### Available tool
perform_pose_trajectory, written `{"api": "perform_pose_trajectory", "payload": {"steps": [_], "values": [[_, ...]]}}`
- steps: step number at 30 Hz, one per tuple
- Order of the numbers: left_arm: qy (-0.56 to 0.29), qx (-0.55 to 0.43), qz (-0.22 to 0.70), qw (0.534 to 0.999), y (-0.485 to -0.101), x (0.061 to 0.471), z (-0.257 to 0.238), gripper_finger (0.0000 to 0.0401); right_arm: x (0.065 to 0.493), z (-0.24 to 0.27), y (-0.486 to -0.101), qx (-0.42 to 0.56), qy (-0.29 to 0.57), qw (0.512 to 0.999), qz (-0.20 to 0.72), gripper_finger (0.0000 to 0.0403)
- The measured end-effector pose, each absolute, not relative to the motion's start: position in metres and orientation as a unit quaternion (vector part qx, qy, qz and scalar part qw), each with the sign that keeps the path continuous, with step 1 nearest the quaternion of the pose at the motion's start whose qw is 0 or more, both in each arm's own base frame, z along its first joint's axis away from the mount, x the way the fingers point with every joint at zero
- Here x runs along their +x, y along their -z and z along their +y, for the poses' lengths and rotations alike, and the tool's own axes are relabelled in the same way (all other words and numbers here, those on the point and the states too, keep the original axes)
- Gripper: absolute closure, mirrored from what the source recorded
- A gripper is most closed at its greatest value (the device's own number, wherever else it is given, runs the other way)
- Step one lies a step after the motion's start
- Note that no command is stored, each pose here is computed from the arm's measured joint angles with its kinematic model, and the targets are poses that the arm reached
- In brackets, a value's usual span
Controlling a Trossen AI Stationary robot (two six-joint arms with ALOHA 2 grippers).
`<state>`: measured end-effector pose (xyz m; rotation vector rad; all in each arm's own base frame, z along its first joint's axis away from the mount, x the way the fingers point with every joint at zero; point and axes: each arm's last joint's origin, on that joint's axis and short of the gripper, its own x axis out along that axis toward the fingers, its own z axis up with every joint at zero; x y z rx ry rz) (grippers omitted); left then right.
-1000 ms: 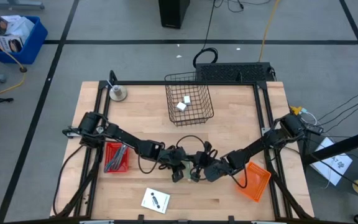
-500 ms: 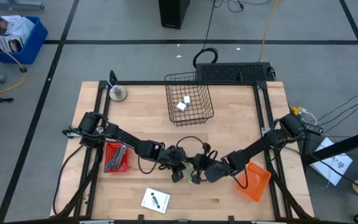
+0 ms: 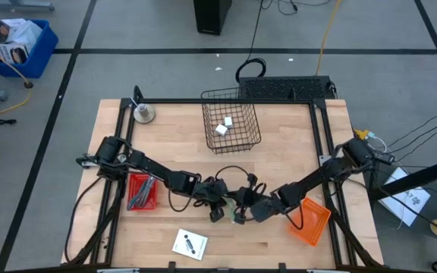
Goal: Pick and place items into bin
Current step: Put the right card reader box into the orange basket
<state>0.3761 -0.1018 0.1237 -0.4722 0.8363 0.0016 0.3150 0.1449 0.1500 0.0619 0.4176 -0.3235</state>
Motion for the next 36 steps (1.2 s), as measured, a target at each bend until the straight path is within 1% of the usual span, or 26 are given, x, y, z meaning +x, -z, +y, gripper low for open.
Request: {"api": "perform_pose_trajectory", "payload": {"steps": [9, 13, 18, 20, 23, 25, 27, 29, 31, 34, 36], "values": [[-0.001, -0.227, 0.402, 0.887, -0.124, 0.376, -0.102, 0.0373, 0.313, 0.144, -0.164, 0.03, 0.155, 0.969, 0.191, 0.0403], [0.001, -0.226, 0.398, 0.889, -0.125, 0.377, -0.102, 0.0373, 0.311, 0.143, -0.174, 0.047, 0.15, 0.971, 0.177, 0.0403], [0.013, -0.218, 0.397, 0.892, -0.127, 0.377, -0.102, 0.0373, 0.31, 0.142, -0.18, 0.129, 0.155, 0.966, 0.164, 0.0403], [0.018, -0.22, 0.408, 0.886, -0.13, 0.374, -0.102, 0.0373, 0.311, 0.141, -0.18, 0.163, 0.151, 0.961, 0.164, 0.0398], [0.022, -0.227, 0.424, 0.876, -0.136, 0.368, -0.104, 0.0373, 0.312, 0.141, -0.189, 0.226, 0.092, 0.955, 0.169, 0.0374], [0.019, -0.22, 0.44, 0.871, -0.142, 0.362, -0.105, 0.0373, 0.313, 0.141, -0.203, 0.267, 0.044, 0.948, 0.167, 0.0348], [0.01, -0.206, 0.444, 0.872, -0.15, 0.357, -0.105, 0.0373, 0.31, 0.138, -0.212, 0.285, 0.019, 0.942, 0.176, 0.0319], [-0.003, -0.186, 0.448, 0.874, -0.16, 0.35, -0.105, 0.0373, 0.306, 0.131, -0.216, 0.287, 0.014, 0.937, 0.2, 0.0291], [-0.018, -0.167, 0.448, 0.878, -0.169, 0.344, -0.106, 0.0373, 0.301, 0.125, -0.216, 0.275, 0.029, 0.935, 0.223, 0.027], [-0.043, -0.145, 0.443, 0.884, -0.183, 0.333, -0.107, 0.0373, 0.297, 0.119, -0.225, 0.277, 0.033, 0.934, 0.223, 0.0247], [-0.053, -0.136, 0.426, 0.893, -0.194, 0.329, -0.108, 0.0373, 0.297, 0.118, -0.231, 0.278, 0.016, 0.937, 0.21, 0.0236]]}}
